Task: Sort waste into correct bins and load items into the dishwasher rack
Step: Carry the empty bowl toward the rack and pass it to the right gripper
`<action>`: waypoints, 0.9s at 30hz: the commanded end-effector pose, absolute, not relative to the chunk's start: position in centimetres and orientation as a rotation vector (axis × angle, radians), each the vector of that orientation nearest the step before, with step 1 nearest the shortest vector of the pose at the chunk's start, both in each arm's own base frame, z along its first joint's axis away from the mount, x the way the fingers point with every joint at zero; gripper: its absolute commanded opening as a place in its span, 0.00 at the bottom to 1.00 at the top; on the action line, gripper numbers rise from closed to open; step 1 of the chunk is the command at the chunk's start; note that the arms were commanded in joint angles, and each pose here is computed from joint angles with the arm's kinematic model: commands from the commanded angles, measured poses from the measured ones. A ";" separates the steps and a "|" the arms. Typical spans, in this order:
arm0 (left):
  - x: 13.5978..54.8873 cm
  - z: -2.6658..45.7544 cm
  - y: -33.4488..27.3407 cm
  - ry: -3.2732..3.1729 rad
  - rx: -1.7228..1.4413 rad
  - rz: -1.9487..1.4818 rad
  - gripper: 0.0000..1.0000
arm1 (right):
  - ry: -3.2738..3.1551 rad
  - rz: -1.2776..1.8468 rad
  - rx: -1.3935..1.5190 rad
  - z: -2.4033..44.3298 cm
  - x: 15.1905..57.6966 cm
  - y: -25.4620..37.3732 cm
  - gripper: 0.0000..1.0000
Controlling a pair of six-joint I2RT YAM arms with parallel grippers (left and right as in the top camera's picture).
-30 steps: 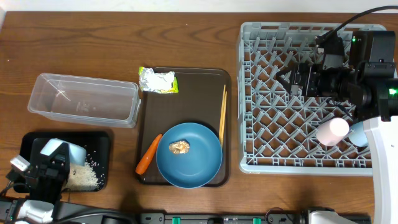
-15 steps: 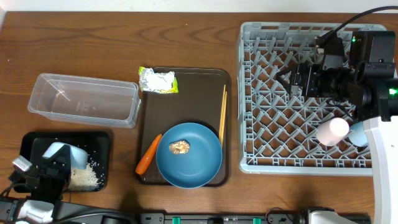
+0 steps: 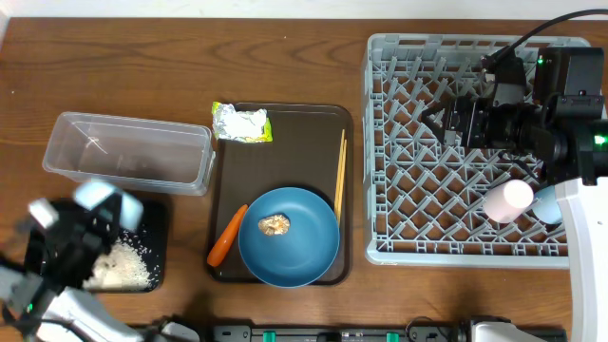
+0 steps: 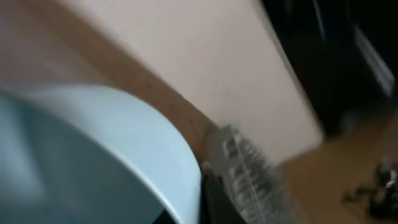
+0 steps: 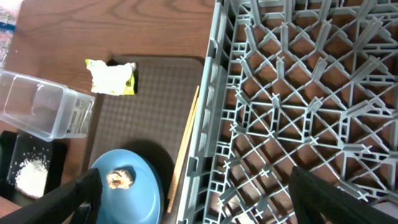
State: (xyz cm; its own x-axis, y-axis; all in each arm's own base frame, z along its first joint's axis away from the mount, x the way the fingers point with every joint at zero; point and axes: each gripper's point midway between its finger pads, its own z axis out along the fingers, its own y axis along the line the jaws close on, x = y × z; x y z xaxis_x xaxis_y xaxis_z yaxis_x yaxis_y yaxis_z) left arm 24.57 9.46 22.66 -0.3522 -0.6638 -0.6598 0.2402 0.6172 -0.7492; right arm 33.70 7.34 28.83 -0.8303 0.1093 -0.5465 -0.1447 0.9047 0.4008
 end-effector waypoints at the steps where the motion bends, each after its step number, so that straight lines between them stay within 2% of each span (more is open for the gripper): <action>1: 26.7 28.6 5.5 1.698 -0.093 -1.052 0.06 | 2.478 0.596 -0.026 29.0 33.6 7.7 0.90; 8: 31.6 34.8 -5.5 1.582 0.244 -1.190 0.06 | 2.406 0.565 0.059 30.0 35.3 6.0 0.94; 14: 35.2 31.7 -14.9 1.591 0.283 -1.374 0.06 | 2.403 0.544 0.219 29.8 35.5 2.8 0.95; 20: 35.9 29.8 -25.1 1.551 0.489 -1.548 0.07 | 2.417 0.518 0.324 29.3 35.0 0.3 0.95; 27: 37.0 29.0 -33.7 1.514 0.594 -1.604 0.06 | 2.427 0.505 0.380 28.9 34.6 -0.9 0.95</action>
State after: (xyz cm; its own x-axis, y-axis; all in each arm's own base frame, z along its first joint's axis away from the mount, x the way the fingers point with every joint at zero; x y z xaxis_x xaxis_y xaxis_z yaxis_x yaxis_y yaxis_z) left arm 36.19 -31.57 27.75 -0.6038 -0.2137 -0.7680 0.7749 0.0688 -0.6284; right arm 34.72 -0.25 28.92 -0.7738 0.3556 -0.5243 0.1168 0.8935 0.4336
